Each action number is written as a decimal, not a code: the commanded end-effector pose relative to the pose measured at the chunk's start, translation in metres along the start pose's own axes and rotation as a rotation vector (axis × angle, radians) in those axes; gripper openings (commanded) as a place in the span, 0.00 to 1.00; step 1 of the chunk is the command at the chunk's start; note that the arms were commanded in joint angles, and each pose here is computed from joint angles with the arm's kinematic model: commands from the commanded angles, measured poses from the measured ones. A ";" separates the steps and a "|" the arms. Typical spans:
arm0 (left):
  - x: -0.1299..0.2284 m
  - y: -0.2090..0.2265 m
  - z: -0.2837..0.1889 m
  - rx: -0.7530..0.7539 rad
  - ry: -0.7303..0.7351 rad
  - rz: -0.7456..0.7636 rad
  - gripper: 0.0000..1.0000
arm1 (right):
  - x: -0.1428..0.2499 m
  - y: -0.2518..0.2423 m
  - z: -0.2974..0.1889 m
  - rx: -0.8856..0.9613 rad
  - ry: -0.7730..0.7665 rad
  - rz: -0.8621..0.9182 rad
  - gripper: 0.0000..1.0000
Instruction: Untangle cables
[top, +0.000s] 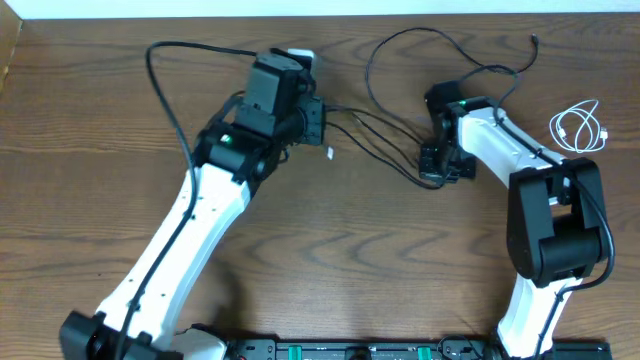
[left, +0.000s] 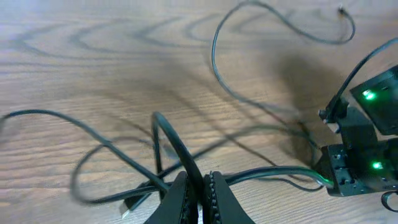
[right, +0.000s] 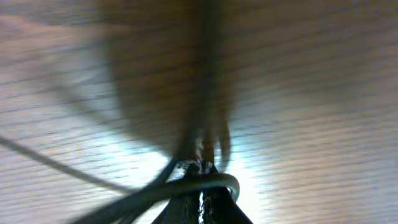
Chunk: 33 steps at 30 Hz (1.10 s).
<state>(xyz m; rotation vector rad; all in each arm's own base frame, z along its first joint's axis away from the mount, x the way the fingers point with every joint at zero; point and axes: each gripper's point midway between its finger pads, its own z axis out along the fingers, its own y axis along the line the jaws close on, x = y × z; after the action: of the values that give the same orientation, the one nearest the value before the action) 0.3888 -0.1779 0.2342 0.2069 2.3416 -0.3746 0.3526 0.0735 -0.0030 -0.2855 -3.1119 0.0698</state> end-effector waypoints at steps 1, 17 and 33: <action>0.000 0.023 -0.007 -0.119 -0.017 -0.045 0.07 | 0.008 -0.036 0.020 0.119 0.053 -0.002 0.02; 0.042 -0.018 0.002 0.137 0.181 0.039 0.08 | -0.048 0.059 -0.137 -0.442 -0.258 -0.339 0.61; 0.064 -0.046 -0.009 0.324 0.276 0.082 0.07 | -0.026 0.130 -0.157 -0.763 -0.411 -0.933 0.77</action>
<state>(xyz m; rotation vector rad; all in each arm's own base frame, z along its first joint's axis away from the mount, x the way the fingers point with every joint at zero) 0.3334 -0.2101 0.2073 0.4790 2.5139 -0.6594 0.4153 0.1943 0.1543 0.7861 -3.1796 -1.2353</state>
